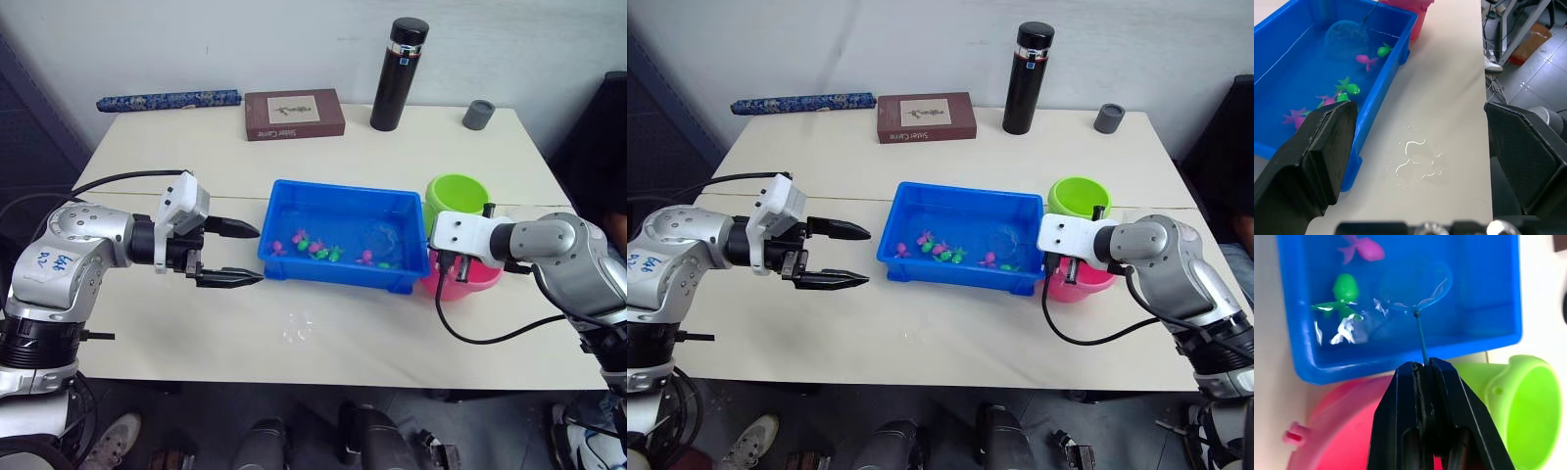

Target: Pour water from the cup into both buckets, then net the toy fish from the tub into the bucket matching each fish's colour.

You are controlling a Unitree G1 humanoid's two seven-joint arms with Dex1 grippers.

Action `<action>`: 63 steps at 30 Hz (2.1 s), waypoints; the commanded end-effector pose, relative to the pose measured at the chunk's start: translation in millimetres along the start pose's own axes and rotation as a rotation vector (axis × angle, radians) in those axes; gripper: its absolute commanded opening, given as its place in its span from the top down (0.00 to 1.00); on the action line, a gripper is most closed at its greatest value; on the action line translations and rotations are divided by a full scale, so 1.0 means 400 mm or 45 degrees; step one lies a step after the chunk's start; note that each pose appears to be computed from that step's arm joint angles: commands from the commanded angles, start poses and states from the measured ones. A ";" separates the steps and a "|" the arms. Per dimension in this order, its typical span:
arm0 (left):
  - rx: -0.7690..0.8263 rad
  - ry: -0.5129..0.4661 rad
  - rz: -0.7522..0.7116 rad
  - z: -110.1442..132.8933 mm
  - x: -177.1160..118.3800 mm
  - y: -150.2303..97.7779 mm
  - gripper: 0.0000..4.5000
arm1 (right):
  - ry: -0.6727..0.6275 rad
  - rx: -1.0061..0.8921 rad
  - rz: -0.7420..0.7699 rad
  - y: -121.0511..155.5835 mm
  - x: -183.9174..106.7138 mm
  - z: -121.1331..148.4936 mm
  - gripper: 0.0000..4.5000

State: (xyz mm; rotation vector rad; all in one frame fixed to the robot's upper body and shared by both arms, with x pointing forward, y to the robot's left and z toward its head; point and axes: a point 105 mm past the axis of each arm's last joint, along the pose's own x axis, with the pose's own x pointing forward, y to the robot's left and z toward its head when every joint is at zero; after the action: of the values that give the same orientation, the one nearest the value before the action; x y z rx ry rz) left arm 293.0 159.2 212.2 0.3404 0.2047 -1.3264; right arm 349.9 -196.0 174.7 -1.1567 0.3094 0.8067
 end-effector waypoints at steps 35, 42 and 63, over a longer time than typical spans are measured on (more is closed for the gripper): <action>0.130 -0.104 0.160 0.009 -0.009 0.050 0.01 | -0.309 0.652 -0.037 -0.042 -0.075 0.055 1.00; 0.152 -0.112 0.146 0.015 -0.001 0.062 0.01 | -0.344 0.651 -0.124 -0.062 -0.150 0.038 1.00; 0.218 -0.139 -0.007 0.044 0.066 0.109 0.01 | -0.069 0.808 -0.428 0.025 -0.392 -0.105 1.00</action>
State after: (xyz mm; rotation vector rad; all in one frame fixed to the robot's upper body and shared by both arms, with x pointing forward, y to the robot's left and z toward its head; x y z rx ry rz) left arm 339.5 140.3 217.7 0.3799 0.0266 -1.3510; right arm 250.3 -292.7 231.5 -0.5279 0.3426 0.4480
